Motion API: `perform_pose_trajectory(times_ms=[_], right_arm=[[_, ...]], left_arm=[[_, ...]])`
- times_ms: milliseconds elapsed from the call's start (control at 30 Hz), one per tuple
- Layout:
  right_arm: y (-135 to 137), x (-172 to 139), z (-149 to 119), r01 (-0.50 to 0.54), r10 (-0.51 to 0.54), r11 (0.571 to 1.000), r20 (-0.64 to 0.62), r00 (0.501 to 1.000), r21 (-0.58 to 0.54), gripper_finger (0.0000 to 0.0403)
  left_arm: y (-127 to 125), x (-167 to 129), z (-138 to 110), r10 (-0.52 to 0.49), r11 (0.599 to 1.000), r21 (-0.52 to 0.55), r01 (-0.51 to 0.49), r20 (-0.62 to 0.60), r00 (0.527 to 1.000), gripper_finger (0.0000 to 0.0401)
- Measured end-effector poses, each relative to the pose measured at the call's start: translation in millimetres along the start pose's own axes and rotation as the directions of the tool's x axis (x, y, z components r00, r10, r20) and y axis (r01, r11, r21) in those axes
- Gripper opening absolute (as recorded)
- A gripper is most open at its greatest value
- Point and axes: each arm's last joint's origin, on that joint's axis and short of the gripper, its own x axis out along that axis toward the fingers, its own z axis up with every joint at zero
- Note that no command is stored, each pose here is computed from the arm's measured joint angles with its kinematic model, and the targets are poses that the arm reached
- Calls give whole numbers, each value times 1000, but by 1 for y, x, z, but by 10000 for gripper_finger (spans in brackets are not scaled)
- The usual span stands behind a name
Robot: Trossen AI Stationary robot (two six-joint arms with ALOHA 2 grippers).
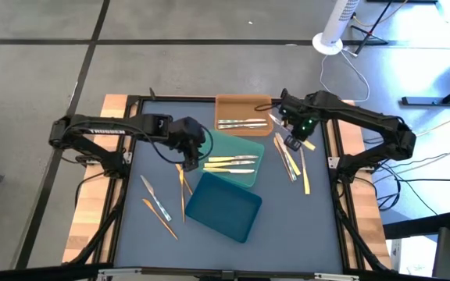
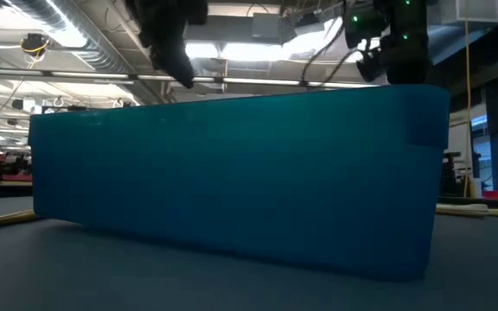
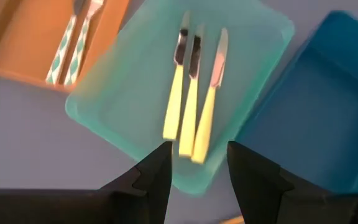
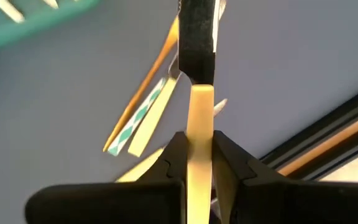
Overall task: Sort silverware by color (type)
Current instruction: Put the yellow knife into the green bin
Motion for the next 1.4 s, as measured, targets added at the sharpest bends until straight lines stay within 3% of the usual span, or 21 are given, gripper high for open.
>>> perform_pose_trajectory(times_ms=[433, 900, 1400], right_arm=[[4, -21, 31, 46, -12, 987, 211, 977, -155, 30], [15, 7, 89, 81, -20, 940, 183, 983, -333, 30], [24, 20, 132, 144, -13, 868, 268, 963, -475, 30]], left_arm=[[-18, -4, -23, 1, 990, -137, -30, -205, 979, 147], [-45, -8, -34, -34, 965, -261, -30, -235, 971, 147], [-67, -13, -42, -60, 950, -312, -18, -240, 969, 147]])
